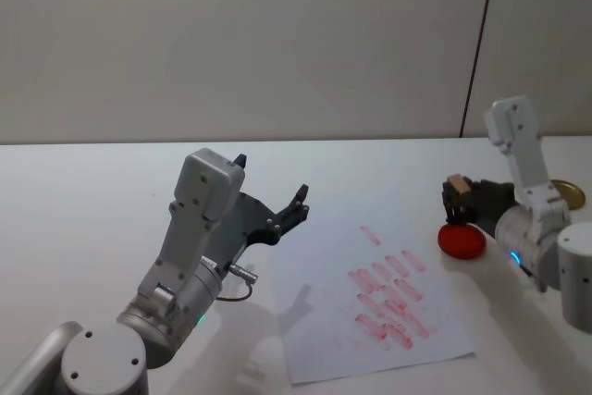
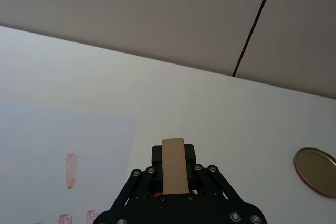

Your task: Use the one hand to pick up the stamp and affix it onto the A4 paper.

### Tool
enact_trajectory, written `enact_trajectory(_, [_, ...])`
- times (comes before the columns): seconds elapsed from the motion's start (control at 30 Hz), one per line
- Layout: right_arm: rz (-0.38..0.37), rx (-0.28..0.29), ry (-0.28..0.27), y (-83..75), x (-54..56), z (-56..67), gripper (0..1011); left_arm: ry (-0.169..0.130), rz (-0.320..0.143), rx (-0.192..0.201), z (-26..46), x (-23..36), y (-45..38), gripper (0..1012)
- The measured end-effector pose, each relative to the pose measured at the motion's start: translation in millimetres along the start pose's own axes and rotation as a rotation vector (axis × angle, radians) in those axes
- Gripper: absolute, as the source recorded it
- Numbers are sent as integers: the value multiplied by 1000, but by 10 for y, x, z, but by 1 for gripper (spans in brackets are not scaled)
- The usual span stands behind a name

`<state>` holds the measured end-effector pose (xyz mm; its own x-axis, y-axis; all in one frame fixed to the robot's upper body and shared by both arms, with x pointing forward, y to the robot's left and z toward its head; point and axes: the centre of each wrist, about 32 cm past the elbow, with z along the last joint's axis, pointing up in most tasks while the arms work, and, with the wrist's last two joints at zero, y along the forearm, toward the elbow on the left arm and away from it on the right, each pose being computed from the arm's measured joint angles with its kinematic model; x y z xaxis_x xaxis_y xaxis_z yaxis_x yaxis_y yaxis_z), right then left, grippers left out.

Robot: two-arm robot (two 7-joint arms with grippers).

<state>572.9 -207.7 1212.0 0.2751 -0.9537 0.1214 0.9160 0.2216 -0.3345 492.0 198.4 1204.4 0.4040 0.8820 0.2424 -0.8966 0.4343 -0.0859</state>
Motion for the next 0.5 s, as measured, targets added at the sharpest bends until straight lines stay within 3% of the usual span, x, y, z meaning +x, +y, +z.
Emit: enact_trajectory(0.5, [8, -56, -5, 43, 22, -169, 218, 0, 0, 0, 0, 0, 0, 993])
